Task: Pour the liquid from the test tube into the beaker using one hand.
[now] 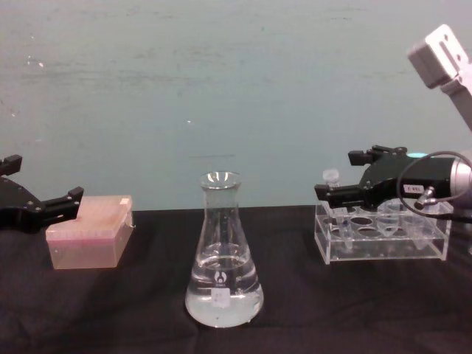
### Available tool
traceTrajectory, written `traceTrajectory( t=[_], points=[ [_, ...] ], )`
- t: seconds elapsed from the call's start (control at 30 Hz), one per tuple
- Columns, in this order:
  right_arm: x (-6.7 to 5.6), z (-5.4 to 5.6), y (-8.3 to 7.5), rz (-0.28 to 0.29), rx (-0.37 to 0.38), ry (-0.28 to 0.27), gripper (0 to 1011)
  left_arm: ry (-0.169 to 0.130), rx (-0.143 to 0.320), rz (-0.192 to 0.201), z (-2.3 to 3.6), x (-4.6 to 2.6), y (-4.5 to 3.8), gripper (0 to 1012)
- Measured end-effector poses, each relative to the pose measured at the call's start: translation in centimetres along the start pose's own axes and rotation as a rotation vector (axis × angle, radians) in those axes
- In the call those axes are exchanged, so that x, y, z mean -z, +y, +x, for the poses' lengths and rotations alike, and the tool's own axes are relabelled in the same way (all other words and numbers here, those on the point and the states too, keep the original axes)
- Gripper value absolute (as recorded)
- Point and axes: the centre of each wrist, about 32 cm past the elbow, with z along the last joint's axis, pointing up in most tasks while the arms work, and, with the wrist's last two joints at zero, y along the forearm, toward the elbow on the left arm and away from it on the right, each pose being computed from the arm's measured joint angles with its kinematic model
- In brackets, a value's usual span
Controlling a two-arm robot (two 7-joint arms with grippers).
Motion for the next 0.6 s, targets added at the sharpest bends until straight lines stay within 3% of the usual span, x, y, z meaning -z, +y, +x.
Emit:
traceTrajectory(
  t=[0.6],
  points=[
    [0.2, -0.2, 1.7, -0.038, -0.021, -0.005, 1003, 0.0, 0.0, 0.0, 0.0, 0.0, 0.0, 1000]
  ],
)
